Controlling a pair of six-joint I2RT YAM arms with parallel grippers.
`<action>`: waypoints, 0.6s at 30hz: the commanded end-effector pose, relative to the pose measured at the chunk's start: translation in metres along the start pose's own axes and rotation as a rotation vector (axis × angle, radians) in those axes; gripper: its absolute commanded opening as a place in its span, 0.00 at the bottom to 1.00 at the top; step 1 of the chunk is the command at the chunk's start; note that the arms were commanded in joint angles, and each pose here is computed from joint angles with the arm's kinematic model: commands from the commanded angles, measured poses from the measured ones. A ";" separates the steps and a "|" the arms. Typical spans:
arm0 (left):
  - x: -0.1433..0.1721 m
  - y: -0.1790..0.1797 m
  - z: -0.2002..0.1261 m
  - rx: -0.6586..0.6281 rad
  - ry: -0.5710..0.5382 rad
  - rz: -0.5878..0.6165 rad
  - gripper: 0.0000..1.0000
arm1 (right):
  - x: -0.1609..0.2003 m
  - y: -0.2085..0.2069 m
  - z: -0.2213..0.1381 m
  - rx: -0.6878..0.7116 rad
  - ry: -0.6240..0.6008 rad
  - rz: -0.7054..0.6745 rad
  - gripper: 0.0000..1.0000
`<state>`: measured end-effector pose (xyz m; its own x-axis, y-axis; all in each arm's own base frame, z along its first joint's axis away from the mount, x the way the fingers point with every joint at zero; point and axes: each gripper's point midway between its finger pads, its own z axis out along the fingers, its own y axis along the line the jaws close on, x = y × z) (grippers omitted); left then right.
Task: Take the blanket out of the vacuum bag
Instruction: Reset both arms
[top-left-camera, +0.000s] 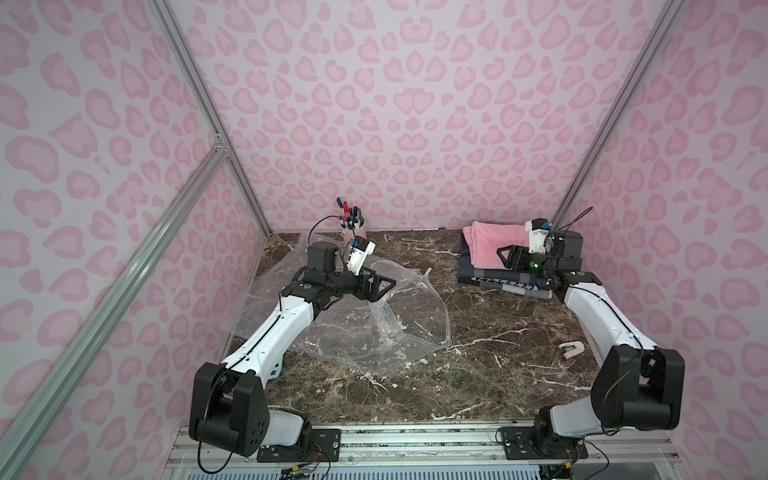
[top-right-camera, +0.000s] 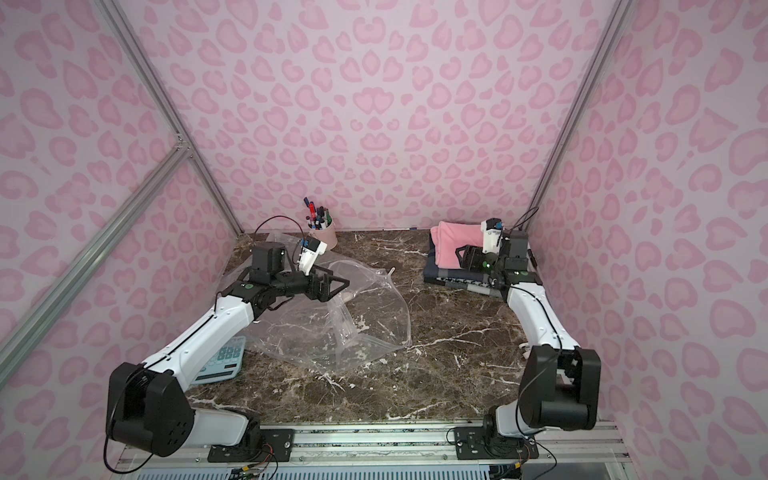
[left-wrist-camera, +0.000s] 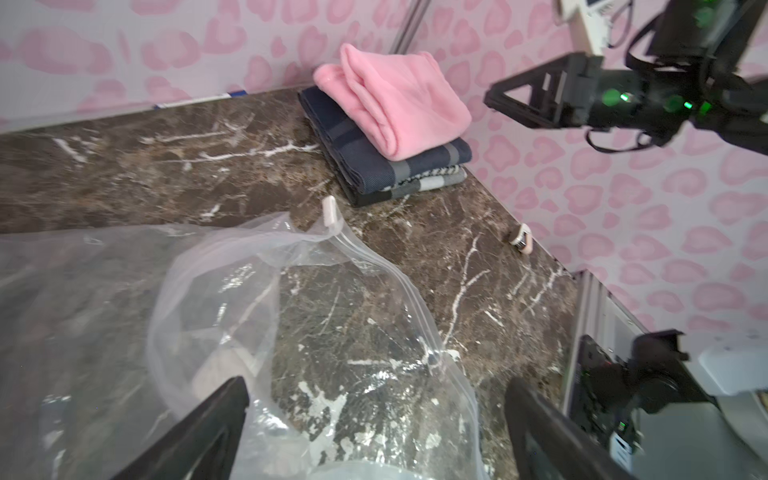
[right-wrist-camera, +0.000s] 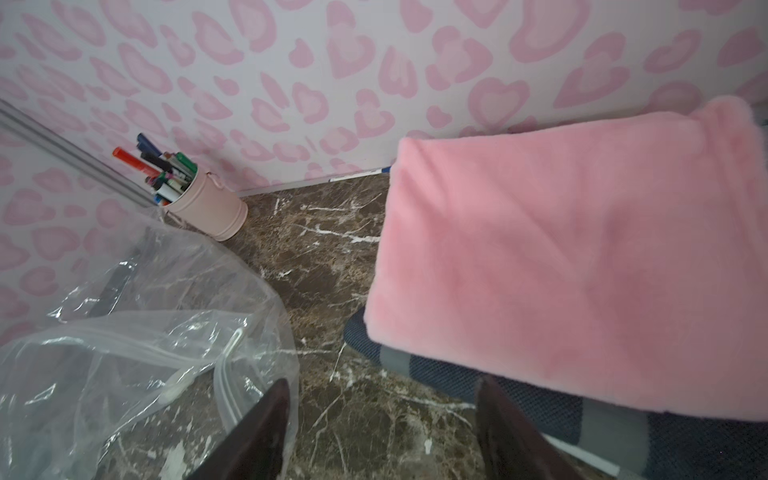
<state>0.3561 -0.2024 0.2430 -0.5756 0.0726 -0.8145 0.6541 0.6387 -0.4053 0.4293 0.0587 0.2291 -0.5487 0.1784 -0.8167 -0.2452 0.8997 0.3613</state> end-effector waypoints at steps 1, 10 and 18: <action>-0.015 0.032 -0.014 -0.223 -0.112 0.014 0.97 | 0.004 0.012 -0.020 -0.031 -0.081 -0.034 0.72; -0.007 0.069 -0.058 -0.545 -0.220 -0.032 0.97 | 0.060 0.022 -0.067 0.006 -0.153 -0.104 0.76; 0.026 0.108 -0.103 -0.866 -0.280 -0.070 0.97 | 0.091 0.007 -0.105 0.144 -0.305 -0.099 0.99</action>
<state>0.3613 -0.0897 0.2284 -0.4264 -0.0728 -0.9016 0.1582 0.9754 -0.1535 0.2966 0.0559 0.2039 -0.3240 0.1435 -0.9351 -0.2535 0.9391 0.2320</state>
